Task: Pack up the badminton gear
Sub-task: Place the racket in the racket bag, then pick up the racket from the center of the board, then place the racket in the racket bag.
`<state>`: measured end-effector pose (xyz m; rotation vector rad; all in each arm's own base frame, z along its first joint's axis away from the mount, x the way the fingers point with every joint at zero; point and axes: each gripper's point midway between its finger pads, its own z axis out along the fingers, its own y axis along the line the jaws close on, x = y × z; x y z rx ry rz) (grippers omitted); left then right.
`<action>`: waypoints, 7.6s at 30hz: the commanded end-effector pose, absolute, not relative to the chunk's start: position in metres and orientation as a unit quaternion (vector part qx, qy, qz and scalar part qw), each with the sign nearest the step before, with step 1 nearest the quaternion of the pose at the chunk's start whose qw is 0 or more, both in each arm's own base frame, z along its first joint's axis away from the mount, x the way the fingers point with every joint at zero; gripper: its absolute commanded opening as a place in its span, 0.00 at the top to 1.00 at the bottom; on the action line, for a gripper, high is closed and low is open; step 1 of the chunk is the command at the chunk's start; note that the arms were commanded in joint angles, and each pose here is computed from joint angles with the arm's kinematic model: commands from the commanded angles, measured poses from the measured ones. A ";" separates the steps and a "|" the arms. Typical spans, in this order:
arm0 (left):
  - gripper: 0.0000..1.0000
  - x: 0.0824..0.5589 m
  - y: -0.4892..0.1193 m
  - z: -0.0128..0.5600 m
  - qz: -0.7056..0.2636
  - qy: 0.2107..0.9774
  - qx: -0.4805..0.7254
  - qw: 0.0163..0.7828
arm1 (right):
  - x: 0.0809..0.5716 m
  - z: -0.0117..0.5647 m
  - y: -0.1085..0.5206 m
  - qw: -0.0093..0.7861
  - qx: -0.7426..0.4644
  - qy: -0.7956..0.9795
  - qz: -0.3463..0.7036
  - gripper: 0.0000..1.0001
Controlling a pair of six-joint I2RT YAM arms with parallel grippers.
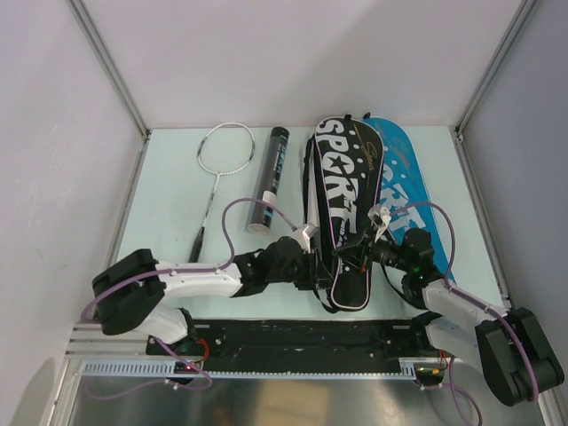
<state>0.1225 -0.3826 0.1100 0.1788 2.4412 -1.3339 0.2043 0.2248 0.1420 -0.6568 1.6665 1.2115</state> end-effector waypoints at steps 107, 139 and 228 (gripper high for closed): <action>0.34 0.297 0.003 0.037 -0.002 0.975 -0.164 0.148 | 0.221 0.186 0.175 0.566 -0.054 0.648 0.506 1.00; 1.00 0.258 -0.019 0.100 -0.079 0.920 -0.270 0.272 | 0.221 0.184 0.172 0.571 -0.047 0.649 0.501 1.00; 1.00 0.138 -0.211 0.233 -0.124 0.861 0.082 0.486 | 0.237 0.209 0.180 0.577 -0.031 0.669 0.468 1.00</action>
